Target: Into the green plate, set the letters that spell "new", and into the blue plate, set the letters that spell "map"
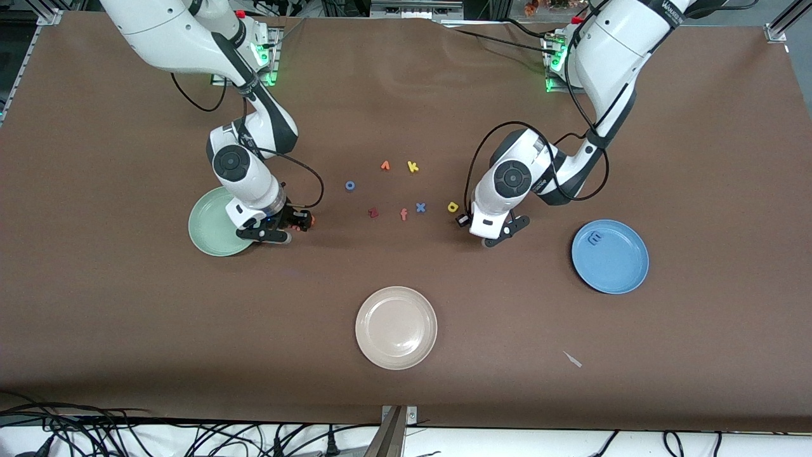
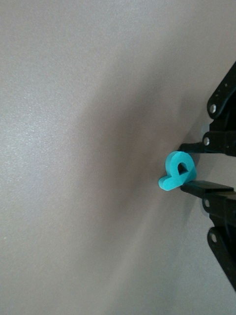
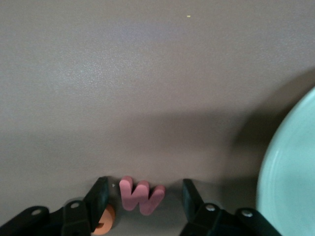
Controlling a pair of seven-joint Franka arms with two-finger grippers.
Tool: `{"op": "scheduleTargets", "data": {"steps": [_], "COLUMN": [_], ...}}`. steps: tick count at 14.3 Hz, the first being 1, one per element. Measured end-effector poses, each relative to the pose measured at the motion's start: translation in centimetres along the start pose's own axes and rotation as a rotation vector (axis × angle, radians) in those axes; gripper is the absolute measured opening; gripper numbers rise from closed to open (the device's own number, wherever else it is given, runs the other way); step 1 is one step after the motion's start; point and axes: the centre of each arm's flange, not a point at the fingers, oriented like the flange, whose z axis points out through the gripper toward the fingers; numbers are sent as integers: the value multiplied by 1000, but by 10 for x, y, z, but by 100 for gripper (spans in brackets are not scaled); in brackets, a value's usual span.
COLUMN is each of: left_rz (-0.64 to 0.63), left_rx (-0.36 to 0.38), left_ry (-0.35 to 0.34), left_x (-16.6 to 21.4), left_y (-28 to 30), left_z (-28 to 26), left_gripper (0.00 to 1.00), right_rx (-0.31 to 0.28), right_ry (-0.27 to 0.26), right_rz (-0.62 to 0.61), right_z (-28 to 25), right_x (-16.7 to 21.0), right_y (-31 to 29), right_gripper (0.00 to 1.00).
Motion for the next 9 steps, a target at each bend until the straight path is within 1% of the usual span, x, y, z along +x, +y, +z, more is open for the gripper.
{"op": "scheduleTargets", "data": {"steps": [1,2,3,4,5,6,8,9], "left_rz": [0,-1,-2,-1,15,39,70,105], "left_rx": [0,0,2,15,43,82,144,160], "left_ry": [0,1,3,6,22,53,108,122], "left_x": [0,1,2,4,7,12,31,40], "left_y": [0,-1,-1,-3,-6,-10,-22,-28], "left_z": [0,-1,-2,-5,-11,-19,-42,-53], "left_gripper": [26,26,26,26,26,26,26,22], "right_rx": [0,1,3,3,4,4,4,-3], "right_ry": [1,1,5,5,6,8,10,7], "right_rz": [0,0,-2,-2,-3,-3,-18,-40], "right_z": [0,-1,-2,-2,-2,-5,-6,-10], "right_x": [0,0,1,1,1,1,2,3], "right_y": [0,0,-2,-2,-2,-3,-3,-2], "right_gripper": [67,59,47,47,45,41,40,40]}}
